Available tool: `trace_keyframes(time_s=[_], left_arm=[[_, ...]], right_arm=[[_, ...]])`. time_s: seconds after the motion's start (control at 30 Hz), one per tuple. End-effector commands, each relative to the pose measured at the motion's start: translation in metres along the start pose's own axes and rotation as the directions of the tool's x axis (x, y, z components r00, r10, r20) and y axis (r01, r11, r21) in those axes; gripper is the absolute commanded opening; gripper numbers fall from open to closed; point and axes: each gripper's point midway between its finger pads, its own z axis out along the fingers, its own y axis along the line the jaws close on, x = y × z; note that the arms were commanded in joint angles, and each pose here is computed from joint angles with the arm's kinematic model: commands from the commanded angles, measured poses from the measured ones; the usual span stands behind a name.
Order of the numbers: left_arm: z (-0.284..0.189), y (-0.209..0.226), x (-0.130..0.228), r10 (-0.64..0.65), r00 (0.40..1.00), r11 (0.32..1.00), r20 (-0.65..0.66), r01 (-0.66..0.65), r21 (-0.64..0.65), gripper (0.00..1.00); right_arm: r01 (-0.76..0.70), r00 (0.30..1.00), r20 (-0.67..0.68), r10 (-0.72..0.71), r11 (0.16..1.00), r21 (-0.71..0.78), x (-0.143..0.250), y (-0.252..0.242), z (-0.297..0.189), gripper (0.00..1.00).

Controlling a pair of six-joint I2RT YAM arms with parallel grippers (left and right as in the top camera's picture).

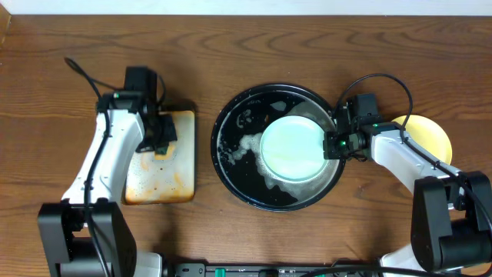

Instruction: Clean dirty plates on tray and stack at the side

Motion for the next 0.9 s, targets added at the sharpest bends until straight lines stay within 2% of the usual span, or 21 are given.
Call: trace_keyframes(time_s=[0.0, 0.07, 0.23, 0.27, 0.33, 0.4, 0.5, 0.57, 0.63, 0.73, 0.87], left_arm=[[0.024, 0.014, 0.013, 0.013, 1.000, 1.000, -0.017, -0.013, -0.014, 0.08], [0.032, 0.018, 0.017, 0.005, 1.000, 1.000, -0.020, -0.006, -0.016, 0.08], [0.040, 0.017, 0.015, 0.005, 1.000, 1.000, 0.010, -0.005, -0.010, 0.17], [0.041, 0.017, 0.014, 0.005, 1.000, 1.000, 0.015, -0.005, -0.009, 0.22], [0.041, 0.016, 0.012, 0.005, 1.000, 1.000, 0.021, -0.005, -0.007, 0.27], [0.041, 0.016, 0.012, 0.005, 1.000, 1.000, 0.021, -0.005, -0.007, 0.39], [0.041, 0.017, 0.014, 0.005, 1.000, 1.000, 0.016, -0.004, -0.008, 0.50], [0.041, 0.017, 0.015, 0.005, 1.000, 1.000, 0.011, -0.005, -0.010, 0.65], [0.041, 0.017, 0.015, 0.005, 1.000, 1.000, 0.009, -0.005, -0.010, 0.73], [0.041, 0.017, 0.015, 0.005, 1.000, 1.000, 0.009, -0.005, -0.010, 0.78], [0.041, 0.017, 0.015, 0.005, 1.000, 1.000, 0.009, -0.005, -0.010, 0.80]], right_arm=[[-0.001, 0.999, -0.034, 0.004, 0.996, 0.088, 0.011, -0.018, 0.005, 0.01], [-0.001, 0.999, -0.033, 0.004, 0.996, 0.088, 0.011, -0.018, 0.005, 0.01], [0.002, 1.000, -0.012, -0.001, 0.996, 0.085, 0.007, -0.016, -0.001, 0.01], [0.004, 1.000, -0.004, -0.003, 0.997, 0.083, 0.005, -0.015, -0.003, 0.01], [0.006, 1.000, 0.014, -0.007, 0.997, 0.080, 0.002, -0.013, -0.009, 0.01], [0.010, 0.999, 0.038, -0.013, 0.997, 0.077, -0.002, -0.010, -0.018, 0.01], [0.029, 0.997, 0.071, -0.034, 0.997, 0.073, -0.006, -0.007, -0.031, 0.01], [0.064, 0.992, 0.101, -0.071, 0.995, 0.072, -0.011, -0.004, -0.041, 0.01], [0.081, 0.986, 0.139, -0.090, 0.994, 0.071, -0.016, 0.000, -0.052, 0.01], [0.091, 0.976, 0.190, -0.102, 0.994, 0.067, -0.023, 0.005, -0.067, 0.01], [0.121, 0.962, 0.240, -0.132, 0.991, 0.062, -0.028, 0.015, -0.083, 0.01]])
